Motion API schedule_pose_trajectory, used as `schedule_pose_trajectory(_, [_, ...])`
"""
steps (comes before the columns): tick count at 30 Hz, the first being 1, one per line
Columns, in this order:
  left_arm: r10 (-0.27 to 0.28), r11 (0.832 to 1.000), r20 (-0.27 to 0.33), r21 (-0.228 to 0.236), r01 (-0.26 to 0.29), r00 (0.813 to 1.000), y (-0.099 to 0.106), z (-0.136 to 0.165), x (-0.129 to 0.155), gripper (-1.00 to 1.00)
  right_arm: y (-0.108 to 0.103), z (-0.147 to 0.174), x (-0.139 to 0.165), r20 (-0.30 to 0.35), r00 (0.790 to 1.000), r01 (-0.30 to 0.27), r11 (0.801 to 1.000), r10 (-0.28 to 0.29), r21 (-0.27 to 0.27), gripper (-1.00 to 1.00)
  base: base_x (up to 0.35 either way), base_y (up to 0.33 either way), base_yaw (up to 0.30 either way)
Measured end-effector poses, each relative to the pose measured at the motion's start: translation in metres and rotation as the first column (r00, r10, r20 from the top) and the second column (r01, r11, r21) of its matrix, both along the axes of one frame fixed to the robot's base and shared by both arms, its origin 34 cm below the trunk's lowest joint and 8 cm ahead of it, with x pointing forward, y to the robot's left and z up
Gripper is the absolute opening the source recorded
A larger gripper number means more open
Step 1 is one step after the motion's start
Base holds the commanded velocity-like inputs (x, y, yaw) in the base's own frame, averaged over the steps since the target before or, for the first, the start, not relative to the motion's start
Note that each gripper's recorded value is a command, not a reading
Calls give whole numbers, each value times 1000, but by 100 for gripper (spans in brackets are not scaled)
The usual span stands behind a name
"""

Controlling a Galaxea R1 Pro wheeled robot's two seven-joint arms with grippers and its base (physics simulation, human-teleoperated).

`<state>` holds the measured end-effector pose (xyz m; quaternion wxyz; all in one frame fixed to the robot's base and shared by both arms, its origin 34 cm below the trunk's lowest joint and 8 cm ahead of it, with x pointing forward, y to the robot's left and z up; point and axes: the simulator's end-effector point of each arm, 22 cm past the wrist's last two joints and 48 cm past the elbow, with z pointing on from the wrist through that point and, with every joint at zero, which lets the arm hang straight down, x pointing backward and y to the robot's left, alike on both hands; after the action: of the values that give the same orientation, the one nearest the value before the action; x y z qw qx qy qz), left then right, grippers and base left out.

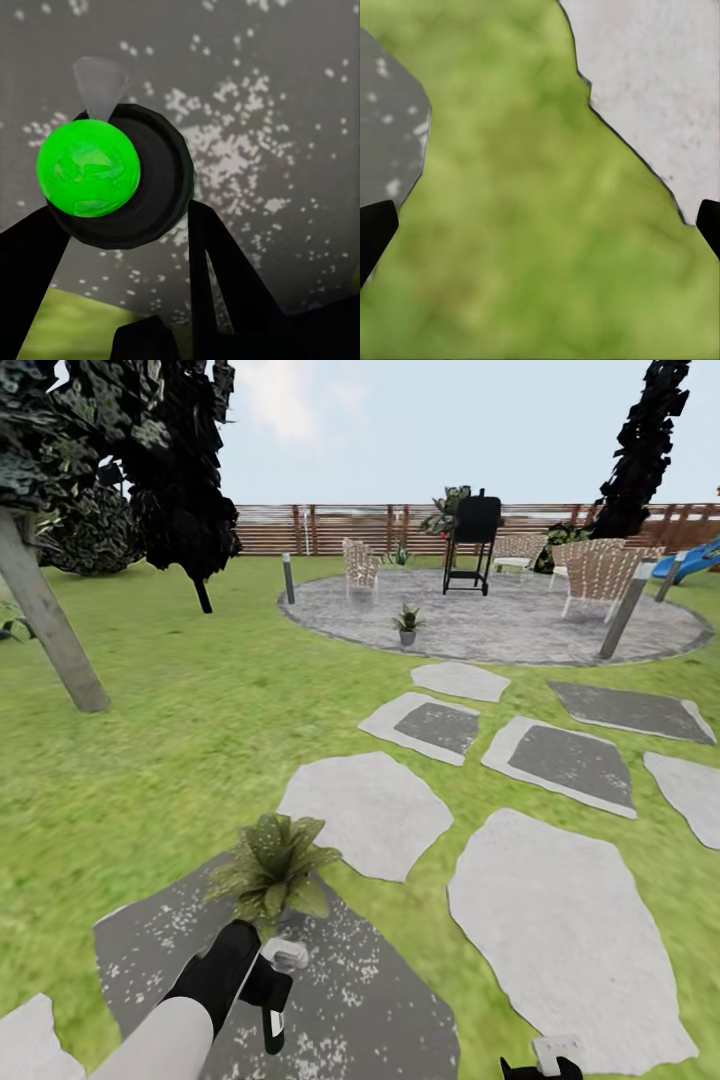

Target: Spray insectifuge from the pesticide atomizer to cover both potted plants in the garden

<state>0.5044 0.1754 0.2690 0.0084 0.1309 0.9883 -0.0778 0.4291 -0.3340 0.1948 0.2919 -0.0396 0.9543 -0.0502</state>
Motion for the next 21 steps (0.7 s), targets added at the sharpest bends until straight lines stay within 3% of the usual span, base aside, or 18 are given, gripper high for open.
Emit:
schedule_pose_trajectory(7, [-1, 1000, 1, 0, 1, 1000, 0, 0, 0, -100, 0, 0, 1, 2, 1000, 0, 1000, 0, 0, 100, 177, -134, 41])
schedule_pose_trajectory(15, [-1, 1000, 0, -1, 1, 1000, 0, 0, 0, -100, 0, 0, 1, 1, 1000, -1, 1000, 1, 0, 100, 216, -176, 261])
schedule_pose_trajectory(21, [-1, 1000, -2, 0, 1, 1000, 0, 0, -1, -100, 0, 0, 0, 0, 1000, 0, 1000, 0, 0, 100, -62, -199, 278])
